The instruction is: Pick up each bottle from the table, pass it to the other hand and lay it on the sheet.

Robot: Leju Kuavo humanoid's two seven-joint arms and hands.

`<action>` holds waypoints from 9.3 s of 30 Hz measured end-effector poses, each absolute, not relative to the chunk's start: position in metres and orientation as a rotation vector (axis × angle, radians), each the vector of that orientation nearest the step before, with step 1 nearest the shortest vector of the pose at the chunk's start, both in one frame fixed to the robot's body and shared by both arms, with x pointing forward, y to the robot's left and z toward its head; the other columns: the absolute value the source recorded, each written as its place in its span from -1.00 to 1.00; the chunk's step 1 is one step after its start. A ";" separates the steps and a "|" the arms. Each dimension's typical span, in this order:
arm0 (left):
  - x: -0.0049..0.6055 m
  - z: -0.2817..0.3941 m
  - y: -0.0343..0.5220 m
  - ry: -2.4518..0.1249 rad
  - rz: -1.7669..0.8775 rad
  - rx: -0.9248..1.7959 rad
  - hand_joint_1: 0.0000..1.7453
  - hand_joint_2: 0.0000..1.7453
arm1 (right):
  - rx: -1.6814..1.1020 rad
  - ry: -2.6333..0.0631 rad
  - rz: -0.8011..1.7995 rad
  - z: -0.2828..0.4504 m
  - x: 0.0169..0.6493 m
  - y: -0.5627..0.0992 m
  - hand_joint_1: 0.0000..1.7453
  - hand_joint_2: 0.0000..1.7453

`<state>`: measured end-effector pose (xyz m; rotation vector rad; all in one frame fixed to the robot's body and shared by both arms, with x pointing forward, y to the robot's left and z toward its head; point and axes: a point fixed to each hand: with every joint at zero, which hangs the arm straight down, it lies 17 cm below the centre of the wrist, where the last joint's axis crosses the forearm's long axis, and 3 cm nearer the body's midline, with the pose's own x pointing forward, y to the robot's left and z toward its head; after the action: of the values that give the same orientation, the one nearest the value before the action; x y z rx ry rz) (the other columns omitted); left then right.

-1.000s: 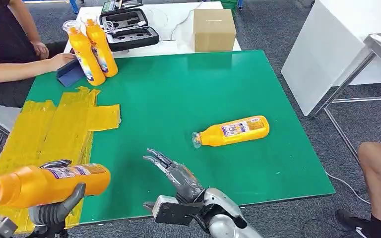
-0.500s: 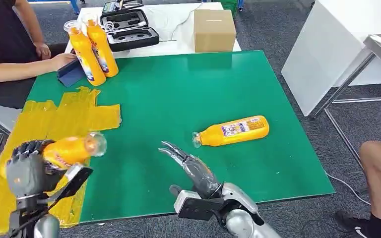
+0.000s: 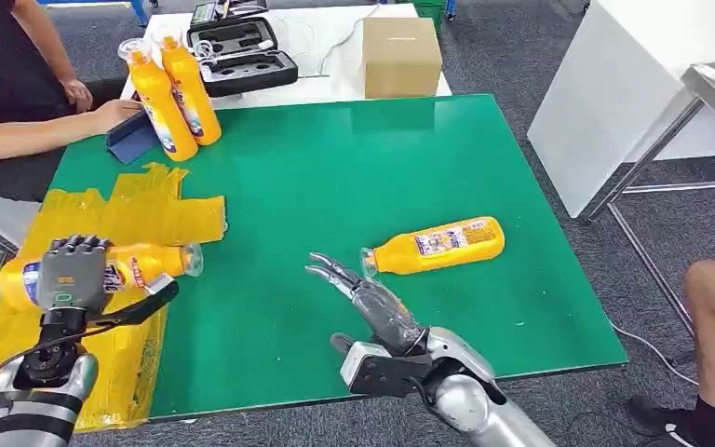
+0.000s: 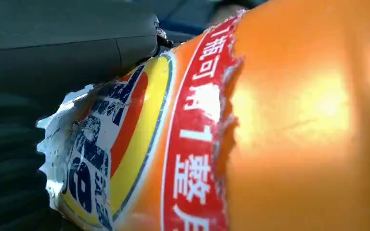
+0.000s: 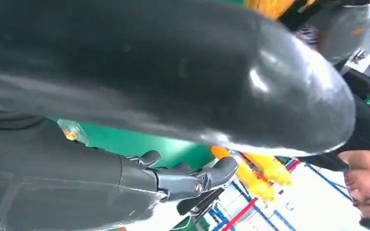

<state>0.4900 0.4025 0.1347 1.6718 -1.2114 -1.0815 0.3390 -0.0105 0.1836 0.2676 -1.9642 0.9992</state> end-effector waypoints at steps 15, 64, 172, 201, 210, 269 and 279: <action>0.526 0.053 0.406 -0.966 -1.530 1.469 1.00 1.00 | 0.291 -1.971 1.055 0.183 0.335 -0.009 -1.00 -1.00; 0.492 0.277 0.404 -1.950 -0.589 1.125 -1.00 -1.00 | 0.243 -1.942 1.053 0.184 0.351 0.002 -1.00 -1.00; 0.511 0.333 0.267 -2.240 -0.262 0.374 -1.00 -1.00 | -0.429 -0.838 1.768 0.154 0.568 -0.271 -1.00 1.00; 0.527 0.340 0.220 -2.243 -0.306 0.272 -1.00 -1.00 | -0.550 -0.672 1.708 -0.008 0.528 -0.253 -1.00 1.00; 0.530 0.343 0.219 -2.245 -0.301 0.266 -1.00 -1.00 | -0.547 -0.651 1.706 -0.010 0.526 -0.254 -1.00 1.00; 0.460 0.247 0.217 -1.965 0.019 -0.419 -1.00 1.00 | -0.156 -1.823 0.942 0.295 0.564 -0.034 1.00 1.00; 0.455 0.265 0.185 -1.992 -0.022 -0.471 -1.00 1.00 | -0.023 -1.817 0.955 0.284 0.534 0.027 1.00 1.00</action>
<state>0.4553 0.1846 0.2649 -0.4709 -1.9923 -0.0224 0.5341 0.0266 0.2839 -0.0227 -1.8166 0.9547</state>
